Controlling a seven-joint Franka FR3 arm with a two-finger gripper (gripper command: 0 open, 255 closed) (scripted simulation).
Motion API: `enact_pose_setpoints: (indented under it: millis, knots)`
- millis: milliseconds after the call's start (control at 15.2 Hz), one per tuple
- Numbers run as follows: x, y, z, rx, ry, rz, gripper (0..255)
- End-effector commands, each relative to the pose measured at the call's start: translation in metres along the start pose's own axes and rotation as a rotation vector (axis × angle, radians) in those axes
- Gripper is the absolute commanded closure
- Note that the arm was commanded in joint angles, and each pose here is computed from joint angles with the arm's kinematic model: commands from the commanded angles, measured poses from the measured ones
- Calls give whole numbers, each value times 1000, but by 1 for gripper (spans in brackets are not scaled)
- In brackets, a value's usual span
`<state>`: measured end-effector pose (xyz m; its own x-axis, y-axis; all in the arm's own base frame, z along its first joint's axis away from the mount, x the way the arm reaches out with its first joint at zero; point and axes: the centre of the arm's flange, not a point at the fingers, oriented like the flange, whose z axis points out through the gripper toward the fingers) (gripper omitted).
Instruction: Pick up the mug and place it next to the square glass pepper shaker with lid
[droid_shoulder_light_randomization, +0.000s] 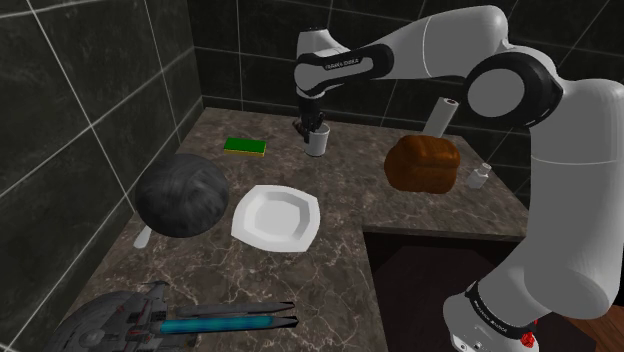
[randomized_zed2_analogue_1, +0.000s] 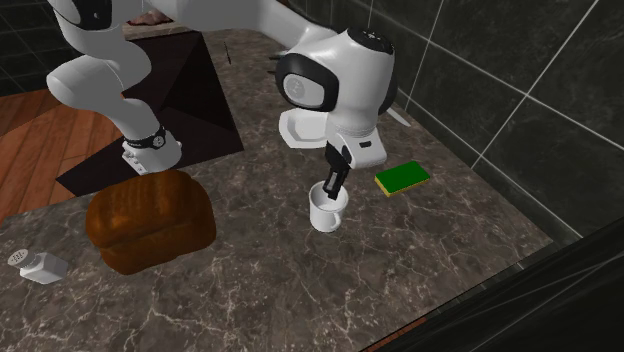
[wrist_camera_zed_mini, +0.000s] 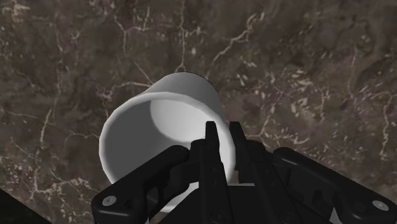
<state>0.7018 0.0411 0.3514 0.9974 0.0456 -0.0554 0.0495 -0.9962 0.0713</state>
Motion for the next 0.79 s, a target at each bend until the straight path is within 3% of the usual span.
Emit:
enact_pose_setpoints:
  millis: [0, 726]
  knots:
    - [-1, 1, -8, 0, 0, 0, 255]
    - [-4, 5, -66, 0, 0, 0, 255]
